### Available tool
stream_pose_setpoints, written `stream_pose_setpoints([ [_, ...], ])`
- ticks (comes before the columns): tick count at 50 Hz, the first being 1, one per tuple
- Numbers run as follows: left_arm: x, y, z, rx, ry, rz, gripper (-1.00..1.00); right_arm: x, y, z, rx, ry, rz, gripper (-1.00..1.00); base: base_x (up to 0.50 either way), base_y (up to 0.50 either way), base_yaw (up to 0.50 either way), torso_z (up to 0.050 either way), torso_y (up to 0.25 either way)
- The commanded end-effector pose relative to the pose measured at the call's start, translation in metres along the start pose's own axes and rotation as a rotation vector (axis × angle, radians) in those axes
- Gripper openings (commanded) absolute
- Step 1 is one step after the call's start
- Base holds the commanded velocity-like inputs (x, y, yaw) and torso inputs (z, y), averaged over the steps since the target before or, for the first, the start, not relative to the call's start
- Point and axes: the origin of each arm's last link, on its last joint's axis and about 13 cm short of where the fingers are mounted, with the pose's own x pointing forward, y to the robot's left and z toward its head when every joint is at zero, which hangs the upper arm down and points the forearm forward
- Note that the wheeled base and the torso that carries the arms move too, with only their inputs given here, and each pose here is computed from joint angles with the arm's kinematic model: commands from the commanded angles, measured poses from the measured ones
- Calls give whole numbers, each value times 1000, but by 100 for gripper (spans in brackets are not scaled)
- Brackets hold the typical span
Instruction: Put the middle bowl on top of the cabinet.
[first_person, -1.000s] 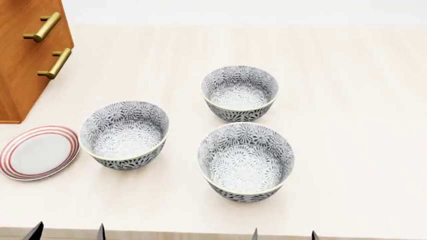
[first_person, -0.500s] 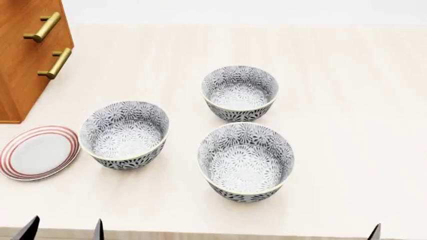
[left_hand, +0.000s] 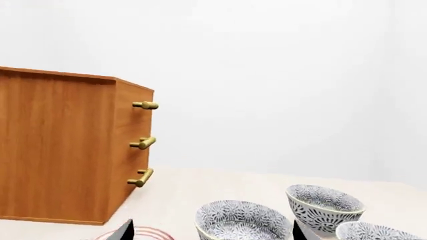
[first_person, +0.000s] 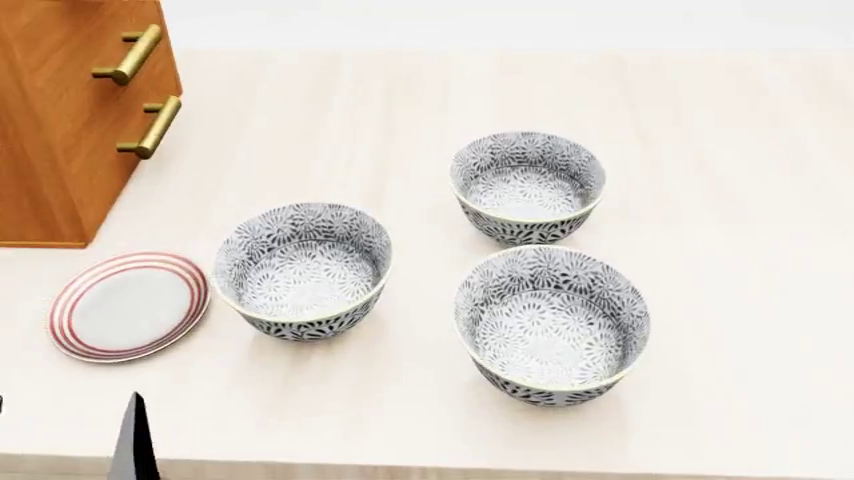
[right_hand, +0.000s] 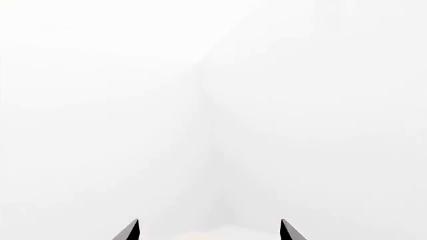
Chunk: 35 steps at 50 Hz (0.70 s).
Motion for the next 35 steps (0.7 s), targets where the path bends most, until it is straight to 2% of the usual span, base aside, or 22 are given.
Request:
stream_pose_setpoints([
  [1,-2,4,45,-58,-202,111,100,-2,-6,9,-12,-36,-32,100,0,0,0,0,0],
  [4,4,7,54,-90,-228,161,100,-2,-6,9,-30,-32,-33,100,0,77,0,0,0],
  [11,4,7,52,-75,-219,194,100,-2,-7,10,-41,-32,-32,100,0,499,0,0,0],
  [27,6,9,53,-93,-210,205,100,-2,-7,11,-41,-36,-43,100,0,500,0,0,0],
  [35,7,11,52,-101,-203,207,100,-1,-7,11,-36,-35,-51,100,0,18,0,0,0],
])
